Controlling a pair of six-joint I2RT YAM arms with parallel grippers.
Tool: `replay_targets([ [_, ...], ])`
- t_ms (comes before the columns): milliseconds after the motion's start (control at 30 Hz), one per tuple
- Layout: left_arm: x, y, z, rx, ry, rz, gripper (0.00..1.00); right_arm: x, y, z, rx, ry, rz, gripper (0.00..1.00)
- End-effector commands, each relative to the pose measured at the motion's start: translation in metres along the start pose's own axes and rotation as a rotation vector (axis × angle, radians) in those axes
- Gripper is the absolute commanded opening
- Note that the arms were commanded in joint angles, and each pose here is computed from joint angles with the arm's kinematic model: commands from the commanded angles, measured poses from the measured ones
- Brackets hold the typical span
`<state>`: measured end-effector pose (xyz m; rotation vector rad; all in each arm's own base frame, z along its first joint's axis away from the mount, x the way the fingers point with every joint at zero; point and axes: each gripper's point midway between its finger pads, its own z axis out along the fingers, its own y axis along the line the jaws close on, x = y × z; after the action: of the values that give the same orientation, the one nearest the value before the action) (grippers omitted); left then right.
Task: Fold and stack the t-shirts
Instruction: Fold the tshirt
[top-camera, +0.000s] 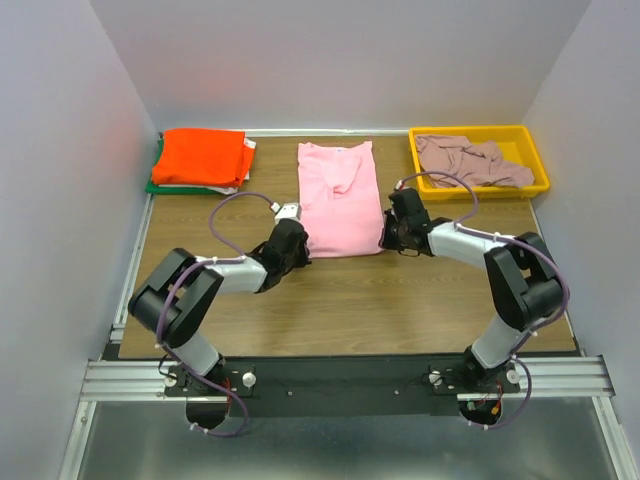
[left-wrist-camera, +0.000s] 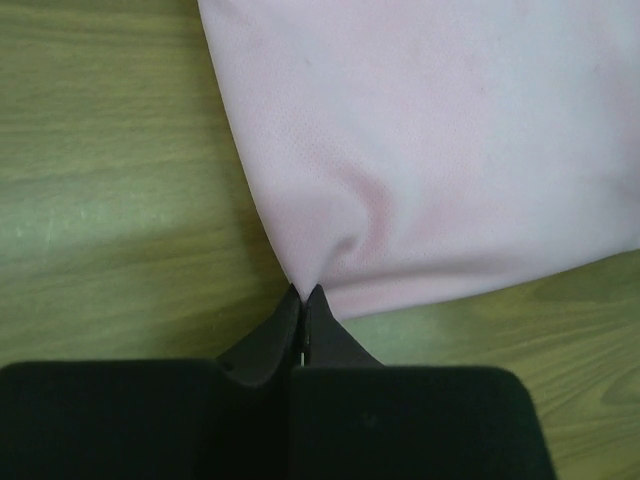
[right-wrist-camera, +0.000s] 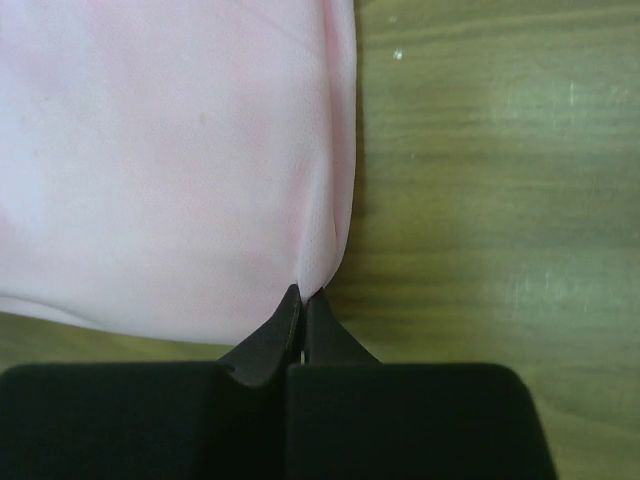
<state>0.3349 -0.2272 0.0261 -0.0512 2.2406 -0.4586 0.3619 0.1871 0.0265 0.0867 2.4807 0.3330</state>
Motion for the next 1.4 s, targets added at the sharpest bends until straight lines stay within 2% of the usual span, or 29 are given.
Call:
replay_targets([
  [0,0.0,0.0,-0.031,0.013,0.026,0.036,0.0,0.004,0.002,-0.033,-0.041,0.012,-0.01,0.0],
  [167,-0.011,-0.02,-0.069,0.12,0.029,0.061,0.0,0.016,-0.003,-0.074,-0.051,0.023,-0.009,0.0],
  [267,-0.003,-0.027,-0.088,0.161,0.06,0.063,0.0,0.027,-0.004,-0.094,-0.06,0.029,-0.007,0.0],
  [300,-0.009,-0.033,-0.1,0.19,0.036,0.054,0.0,0.032,-0.005,-0.102,-0.057,0.04,-0.007,0.0],
  [500,0.002,-0.052,-0.152,0.301,0.059,0.022,0.0,0.036,0.017,-0.168,-0.143,-0.023,0.009,0.0],
  [767,0.012,-0.086,-0.208,0.486,0.073,-0.054,0.0,0.051,0.033,-0.212,-0.193,-0.05,0.015,0.0],
  [967,0.016,-0.099,-0.209,0.565,0.065,-0.094,0.0,0.022,0.02,-0.219,-0.118,-0.194,0.057,0.01],
  [1067,0.024,-0.097,-0.196,0.551,0.07,-0.108,0.0,0.005,0.009,-0.216,-0.047,-0.283,0.08,0.0],
  [1367,0.012,-0.111,-0.18,0.575,0.008,-0.122,0.0,-0.023,0.005,-0.205,0.053,-0.371,0.05,0.01],
])
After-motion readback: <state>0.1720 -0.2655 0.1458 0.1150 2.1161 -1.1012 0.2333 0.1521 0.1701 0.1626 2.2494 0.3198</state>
